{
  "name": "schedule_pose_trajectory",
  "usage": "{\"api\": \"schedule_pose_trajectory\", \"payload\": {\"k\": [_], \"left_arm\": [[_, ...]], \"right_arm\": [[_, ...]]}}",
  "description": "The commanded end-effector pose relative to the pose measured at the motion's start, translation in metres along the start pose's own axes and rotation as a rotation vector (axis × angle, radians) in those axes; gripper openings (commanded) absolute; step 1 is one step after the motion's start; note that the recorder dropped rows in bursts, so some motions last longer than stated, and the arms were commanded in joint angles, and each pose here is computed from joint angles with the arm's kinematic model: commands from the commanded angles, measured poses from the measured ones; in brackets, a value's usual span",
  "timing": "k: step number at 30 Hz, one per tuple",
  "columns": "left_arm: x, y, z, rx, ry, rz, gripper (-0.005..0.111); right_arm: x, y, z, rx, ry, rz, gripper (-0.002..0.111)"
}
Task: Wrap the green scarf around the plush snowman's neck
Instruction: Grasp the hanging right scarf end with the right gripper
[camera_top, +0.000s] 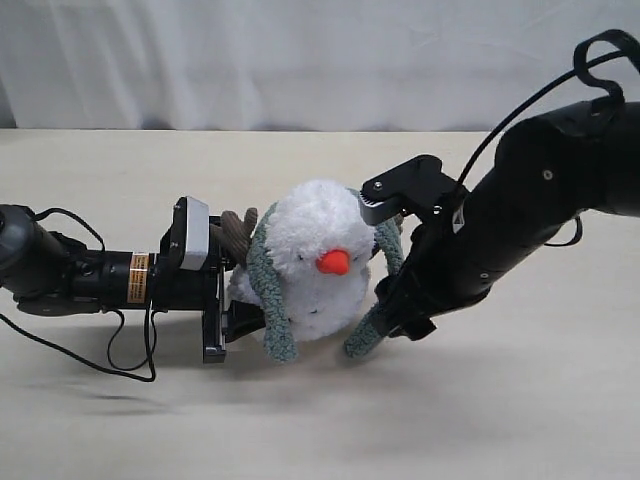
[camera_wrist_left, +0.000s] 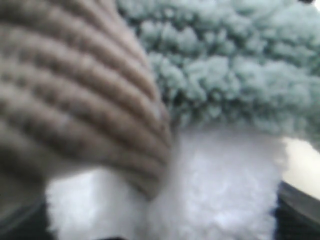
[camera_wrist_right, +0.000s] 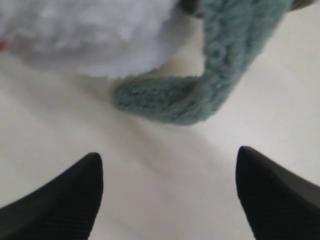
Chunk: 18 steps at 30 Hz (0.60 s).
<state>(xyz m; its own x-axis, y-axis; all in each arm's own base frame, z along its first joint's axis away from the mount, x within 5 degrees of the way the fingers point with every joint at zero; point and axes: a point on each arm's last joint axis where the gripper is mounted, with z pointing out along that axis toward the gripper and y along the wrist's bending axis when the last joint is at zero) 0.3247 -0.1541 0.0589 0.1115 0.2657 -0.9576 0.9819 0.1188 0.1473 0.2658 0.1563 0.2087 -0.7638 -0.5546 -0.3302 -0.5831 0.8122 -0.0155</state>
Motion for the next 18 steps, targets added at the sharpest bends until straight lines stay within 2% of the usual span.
{"api": "schedule_pose_trajectory", "payload": {"k": [1, 5, 7, 10, 12, 13, 18], "left_arm": [[-0.001, 0.001, 0.001, -0.001, -0.010, -0.008, 0.000], [-0.001, 0.001, 0.001, -0.001, -0.010, -0.008, 0.000], [-0.001, 0.001, 0.001, -0.001, -0.010, -0.008, 0.000], [-0.001, 0.001, 0.001, -0.001, -0.010, -0.008, 0.000], [-0.001, 0.001, 0.001, -0.001, -0.010, -0.008, 0.000], [-0.001, 0.001, 0.001, -0.001, -0.010, -0.008, 0.000], [-0.001, 0.001, 0.001, -0.009, -0.012, -0.007, 0.000]], "right_arm": [[0.001, -0.005, 0.011, 0.057, -0.172, 0.057, 0.070], [0.017, -0.002, 0.046, 0.045, -0.222, 0.048, 0.070], [0.015, -0.001, 0.052, 0.036, -0.237, 0.070, 0.065], [0.016, -0.001, 0.055, 0.028, -0.224, 0.094, 0.040], [0.019, 0.000, 0.056, 0.016, -0.198, 0.126, 0.011], [0.019, 0.000, 0.056, 0.010, -0.188, 0.132, 0.004], [0.024, 0.007, 0.056, -0.063, -0.135, 0.115, 0.004]]}}
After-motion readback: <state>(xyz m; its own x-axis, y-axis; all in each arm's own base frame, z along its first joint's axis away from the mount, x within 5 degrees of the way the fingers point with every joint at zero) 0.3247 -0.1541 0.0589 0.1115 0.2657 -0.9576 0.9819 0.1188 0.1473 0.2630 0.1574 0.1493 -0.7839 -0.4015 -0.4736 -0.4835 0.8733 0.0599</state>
